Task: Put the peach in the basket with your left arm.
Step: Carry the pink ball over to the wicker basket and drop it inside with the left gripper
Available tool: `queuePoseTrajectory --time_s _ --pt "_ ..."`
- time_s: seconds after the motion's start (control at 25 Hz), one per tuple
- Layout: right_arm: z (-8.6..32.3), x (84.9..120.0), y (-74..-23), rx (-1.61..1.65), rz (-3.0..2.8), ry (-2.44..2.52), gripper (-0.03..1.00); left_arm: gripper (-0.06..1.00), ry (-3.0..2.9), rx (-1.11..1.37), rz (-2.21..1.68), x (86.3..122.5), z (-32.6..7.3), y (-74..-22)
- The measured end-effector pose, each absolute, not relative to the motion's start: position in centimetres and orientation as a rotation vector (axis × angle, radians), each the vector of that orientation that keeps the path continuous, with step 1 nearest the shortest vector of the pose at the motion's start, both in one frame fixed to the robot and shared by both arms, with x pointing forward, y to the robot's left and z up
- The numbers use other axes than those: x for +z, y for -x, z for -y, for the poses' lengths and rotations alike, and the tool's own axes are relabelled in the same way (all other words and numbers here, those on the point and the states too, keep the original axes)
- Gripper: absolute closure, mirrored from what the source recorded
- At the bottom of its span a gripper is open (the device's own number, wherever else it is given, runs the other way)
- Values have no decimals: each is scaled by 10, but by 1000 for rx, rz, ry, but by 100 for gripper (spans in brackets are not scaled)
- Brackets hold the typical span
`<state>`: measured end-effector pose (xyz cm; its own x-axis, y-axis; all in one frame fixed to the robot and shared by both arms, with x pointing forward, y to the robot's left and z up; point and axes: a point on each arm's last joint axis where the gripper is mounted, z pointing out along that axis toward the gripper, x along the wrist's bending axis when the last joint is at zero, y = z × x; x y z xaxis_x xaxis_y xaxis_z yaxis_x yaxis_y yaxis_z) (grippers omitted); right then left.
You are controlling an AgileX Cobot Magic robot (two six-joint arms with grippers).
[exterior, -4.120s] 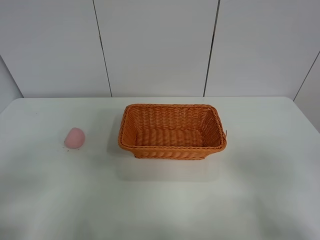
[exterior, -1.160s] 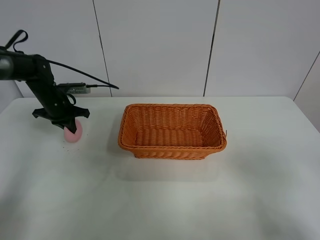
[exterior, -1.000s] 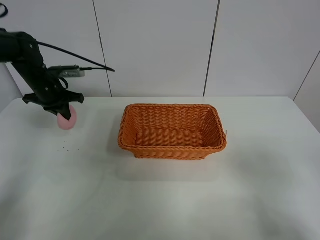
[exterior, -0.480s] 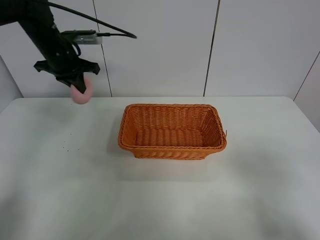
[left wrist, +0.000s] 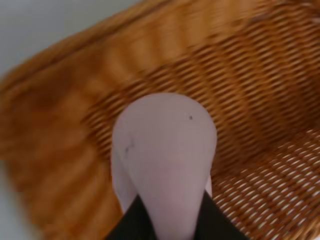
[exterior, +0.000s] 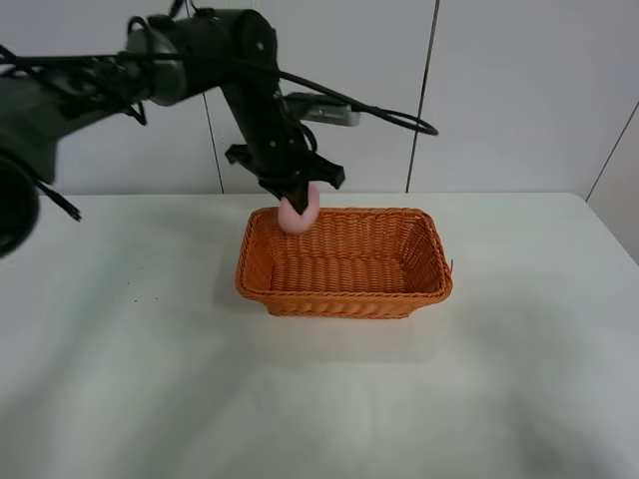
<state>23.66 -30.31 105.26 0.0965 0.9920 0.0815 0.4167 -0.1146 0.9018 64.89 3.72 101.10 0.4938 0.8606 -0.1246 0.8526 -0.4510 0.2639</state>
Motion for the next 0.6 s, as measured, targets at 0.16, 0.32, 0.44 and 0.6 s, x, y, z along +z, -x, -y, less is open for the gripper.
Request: queuePoseTrajectory --time_s 0.16,0.32,0.44,0.6 --pt "303 1053 -237 987 -1411 -1638 27 78 -2475 -22 -1410 975 -7 -649" --pt "303 1053 -237 987 -1411 -1638 27 78 -2437 -104 -1421 945 7 -652" --pt "303 1053 -237 987 -1411 -1638 27 73 -2460 -111 -1395 935 8 -653" --pt "303 1053 -237 987 -1411 -1638 27 35 -2478 -119 -1382 935 8 -652"
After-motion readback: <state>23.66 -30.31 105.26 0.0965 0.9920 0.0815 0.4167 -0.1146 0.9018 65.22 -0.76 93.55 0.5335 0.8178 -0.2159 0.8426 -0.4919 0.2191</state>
